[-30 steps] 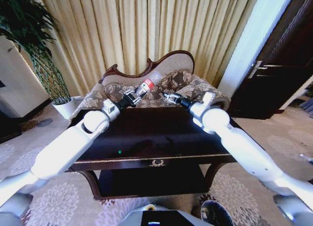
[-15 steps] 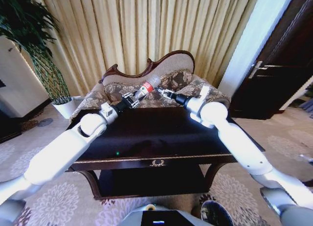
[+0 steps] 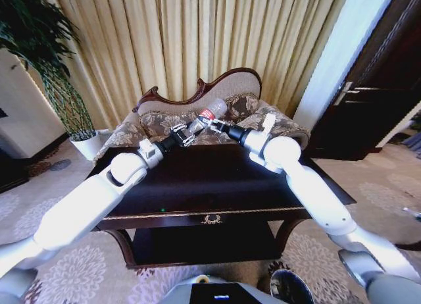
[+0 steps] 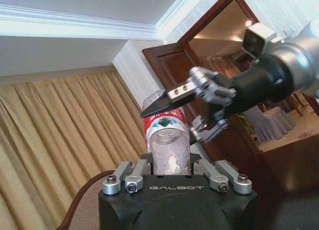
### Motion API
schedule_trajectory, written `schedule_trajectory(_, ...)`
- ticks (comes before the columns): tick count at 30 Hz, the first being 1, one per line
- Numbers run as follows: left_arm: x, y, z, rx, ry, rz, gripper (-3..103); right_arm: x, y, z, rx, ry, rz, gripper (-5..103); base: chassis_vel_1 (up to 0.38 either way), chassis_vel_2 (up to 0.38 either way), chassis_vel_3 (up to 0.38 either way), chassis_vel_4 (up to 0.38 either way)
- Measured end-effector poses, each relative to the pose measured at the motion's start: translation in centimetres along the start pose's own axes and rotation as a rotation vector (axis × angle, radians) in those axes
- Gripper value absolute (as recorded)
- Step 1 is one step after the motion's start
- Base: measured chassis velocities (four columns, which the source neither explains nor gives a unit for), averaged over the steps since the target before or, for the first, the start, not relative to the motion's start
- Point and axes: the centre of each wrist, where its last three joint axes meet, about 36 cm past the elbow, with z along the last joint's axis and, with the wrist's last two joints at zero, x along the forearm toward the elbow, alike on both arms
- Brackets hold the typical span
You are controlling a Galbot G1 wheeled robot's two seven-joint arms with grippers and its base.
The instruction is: Move to the front of the table and place the trash on the table into the trash bin.
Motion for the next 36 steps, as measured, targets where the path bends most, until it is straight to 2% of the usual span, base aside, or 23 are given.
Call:
schedule_trajectory(10,0.5,-0.7,0.2,0.010,0.007,0.004,32,-1.3,0.4,0.3,0.024,-0.018,0.008,102,0.000,0.000,0.000,0.000)
schedule_trajectory(13,0.9,-0.6,0.3,0.008,0.009,-0.006,30,-1.8,0.5,0.3,0.032,-0.026,0.012,88,0.000,0.000,0.000,0.000)
schedule_trajectory(14,0.9,-0.6,0.3,0.008,0.009,-0.006,30,-1.8,0.5,0.3,0.032,-0.026,0.012,88,0.000,0.000,0.000,0.000)
schedule_trajectory(16,1.1,-0.7,0.5,0.012,0.020,-0.007,41,-2.1,0.7,0.3,0.037,-0.030,0.011,78,0.000,0.000,0.000,0.000)
schedule_trajectory(18,1.2,-0.7,0.6,0.013,0.024,-0.008,41,-2.2,0.7,0.4,0.040,-0.030,0.009,78,0.000,0.000,0.000,0.000)
schedule_trajectory(19,1.3,-0.7,0.6,0.013,0.027,-0.009,51,-2.3,0.8,0.4,0.043,-0.029,0.008,66,0.000,0.000,0.000,0.000)
schedule_trajectory(21,1.3,-0.7,0.7,0.013,0.028,-0.009,51,-2.5,0.8,0.5,0.044,-0.028,0.007,66,0.000,0.000,0.000,0.000)
schedule_trajectory(23,1.4,-0.6,0.7,0.013,0.027,-0.011,63,-2.6,0.8,0.4,0.048,-0.028,0.010,56,0.000,0.000,0.000,0.000)
schedule_trajectory(24,1.4,-0.6,0.7,0.013,0.027,-0.011,63,-2.6,0.8,0.4,0.048,-0.028,0.010,56,0.000,0.000,0.000,0.000)
schedule_trajectory(28,1.4,-0.5,1.0,0.017,0.021,-0.015,85,-2.8,0.6,0.5,0.056,-0.024,0.018,38,0.000,0.000,0.000,0.000)
schedule_trajectory(31,1.3,-0.5,1.0,0.021,0.020,-0.018,85,-2.9,0.5,0.5,0.058,-0.025,0.022,36,0.000,0.000,0.000,0.000)
schedule_trajectory(32,1.3,-0.5,1.1,0.037,0.019,-0.030,94,-3.1,0.4,0.5,0.057,-0.028,0.025,33,0.000,0.000,0.000,0.000)
schedule_trajectory(33,1.2,-0.4,1.3,0.058,0.018,-0.052,98,-3.2,0.3,0.5,0.057,-0.032,0.031,30,0.000,0.000,0.000,0.000)
schedule_trajectory(36,1.2,0.0,1.5,0.091,0.028,-0.097,100,-3.3,-0.6,0.1,0.083,-0.053,0.083,27,0.000,0.000,0.000,0.000)
